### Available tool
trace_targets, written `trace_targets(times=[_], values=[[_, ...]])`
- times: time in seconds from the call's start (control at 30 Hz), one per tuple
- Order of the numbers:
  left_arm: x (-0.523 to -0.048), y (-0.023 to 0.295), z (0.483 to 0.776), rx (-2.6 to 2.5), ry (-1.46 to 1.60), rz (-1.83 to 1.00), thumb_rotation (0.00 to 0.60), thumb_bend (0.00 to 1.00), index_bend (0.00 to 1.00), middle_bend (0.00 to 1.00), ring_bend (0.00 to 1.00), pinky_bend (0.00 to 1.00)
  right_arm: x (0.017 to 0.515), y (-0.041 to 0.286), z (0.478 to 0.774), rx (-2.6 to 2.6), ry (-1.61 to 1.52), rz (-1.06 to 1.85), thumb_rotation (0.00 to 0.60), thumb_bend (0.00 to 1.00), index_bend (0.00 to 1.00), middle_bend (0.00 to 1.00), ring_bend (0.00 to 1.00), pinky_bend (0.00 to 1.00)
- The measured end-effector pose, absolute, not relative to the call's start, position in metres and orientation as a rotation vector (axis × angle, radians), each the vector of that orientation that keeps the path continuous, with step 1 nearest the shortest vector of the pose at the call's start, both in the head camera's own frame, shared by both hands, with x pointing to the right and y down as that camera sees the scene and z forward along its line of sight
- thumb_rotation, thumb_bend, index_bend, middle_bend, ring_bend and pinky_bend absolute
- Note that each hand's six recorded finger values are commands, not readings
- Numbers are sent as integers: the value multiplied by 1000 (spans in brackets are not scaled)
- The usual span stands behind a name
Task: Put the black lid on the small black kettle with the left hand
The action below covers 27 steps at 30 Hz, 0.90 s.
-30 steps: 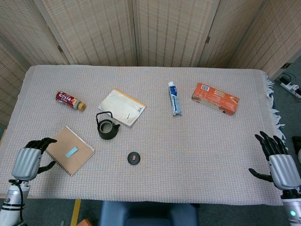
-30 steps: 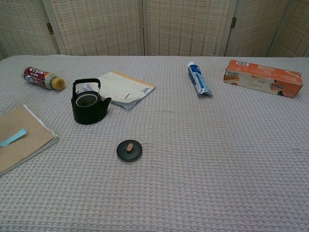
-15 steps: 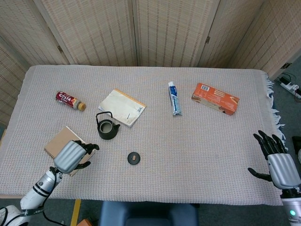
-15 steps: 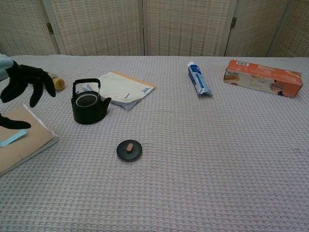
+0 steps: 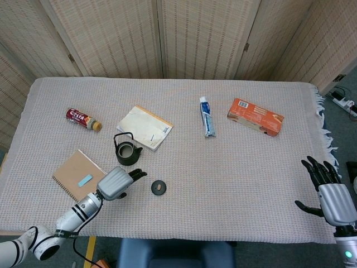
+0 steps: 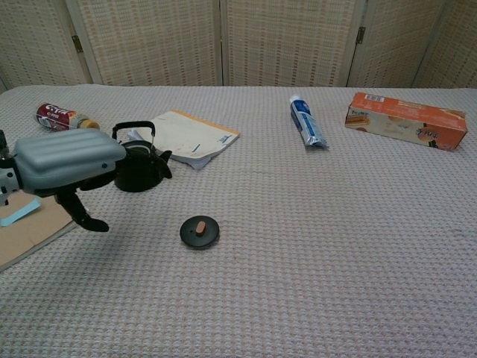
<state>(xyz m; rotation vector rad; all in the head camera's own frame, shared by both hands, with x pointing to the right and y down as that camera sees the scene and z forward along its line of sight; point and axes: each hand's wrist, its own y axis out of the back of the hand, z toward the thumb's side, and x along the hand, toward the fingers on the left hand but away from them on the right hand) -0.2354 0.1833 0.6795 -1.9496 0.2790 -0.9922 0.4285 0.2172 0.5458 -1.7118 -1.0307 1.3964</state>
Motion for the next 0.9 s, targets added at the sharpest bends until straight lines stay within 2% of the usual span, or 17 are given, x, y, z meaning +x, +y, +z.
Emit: trace_targets(times=[0.47, 0.9], values=[[-184, 188, 705, -1923, 170, -955, 600, 115, 184, 221, 777, 761, 431, 218, 547, -1715, -1036, 1402, 600, 0, 43, 47, 122, 21], [-166, 193, 716, -1889, 108, -942, 600, 115, 241, 221, 777, 761, 438, 223, 547, -1713, -1054, 1417, 600, 0, 43, 47, 125, 21]])
